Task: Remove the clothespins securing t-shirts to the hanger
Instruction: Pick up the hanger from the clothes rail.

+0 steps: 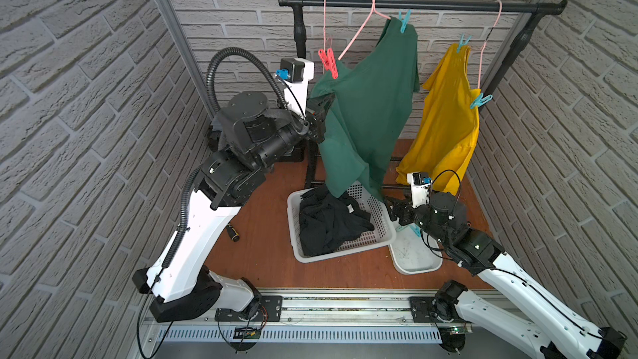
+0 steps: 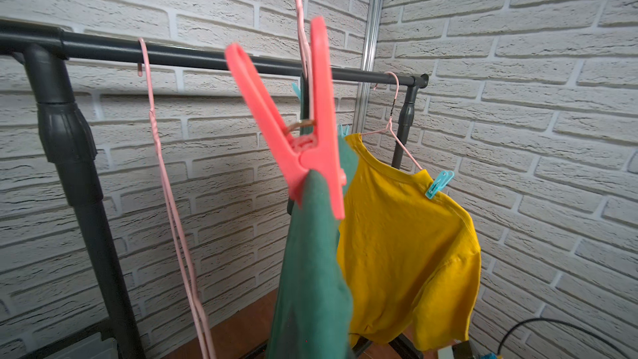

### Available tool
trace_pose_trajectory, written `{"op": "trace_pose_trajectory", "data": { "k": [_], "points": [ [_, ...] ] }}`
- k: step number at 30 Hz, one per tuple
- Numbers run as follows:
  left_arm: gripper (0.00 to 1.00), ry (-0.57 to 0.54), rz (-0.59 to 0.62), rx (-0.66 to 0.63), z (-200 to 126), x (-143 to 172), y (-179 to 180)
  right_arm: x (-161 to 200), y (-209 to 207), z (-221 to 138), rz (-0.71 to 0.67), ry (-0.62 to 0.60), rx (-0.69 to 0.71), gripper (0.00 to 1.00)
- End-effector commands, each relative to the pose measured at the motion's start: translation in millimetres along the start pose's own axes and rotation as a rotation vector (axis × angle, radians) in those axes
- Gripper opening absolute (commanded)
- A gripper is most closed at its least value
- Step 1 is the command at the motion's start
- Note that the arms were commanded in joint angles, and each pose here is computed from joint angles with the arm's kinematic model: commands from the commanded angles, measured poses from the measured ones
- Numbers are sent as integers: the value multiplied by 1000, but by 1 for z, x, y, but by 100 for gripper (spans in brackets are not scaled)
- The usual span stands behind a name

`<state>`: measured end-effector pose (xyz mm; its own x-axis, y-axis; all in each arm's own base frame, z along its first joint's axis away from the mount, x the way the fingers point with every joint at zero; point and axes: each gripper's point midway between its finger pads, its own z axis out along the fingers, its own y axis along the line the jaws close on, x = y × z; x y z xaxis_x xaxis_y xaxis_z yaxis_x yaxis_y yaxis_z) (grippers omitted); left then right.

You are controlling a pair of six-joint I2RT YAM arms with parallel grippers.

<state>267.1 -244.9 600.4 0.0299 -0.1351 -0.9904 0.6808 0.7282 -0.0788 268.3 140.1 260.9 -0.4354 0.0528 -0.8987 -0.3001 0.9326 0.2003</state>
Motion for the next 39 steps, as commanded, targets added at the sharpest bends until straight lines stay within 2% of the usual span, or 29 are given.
{"op": "trace_pose_trajectory", "data": {
  "k": [1,13,22,39],
  "points": [
    [0,-184,23,20,-31,-54,-6,-2,0,7,35,-31,-3,81],
    [0,-299,-17,95,-77,-110,-20,18,0,33,66,26,1,80],
    [0,-383,6,111,-107,-146,-25,23,-1,37,67,37,4,80],
    [0,-355,-6,101,-152,-135,-23,25,-9,36,84,29,38,80]
  ]
}}
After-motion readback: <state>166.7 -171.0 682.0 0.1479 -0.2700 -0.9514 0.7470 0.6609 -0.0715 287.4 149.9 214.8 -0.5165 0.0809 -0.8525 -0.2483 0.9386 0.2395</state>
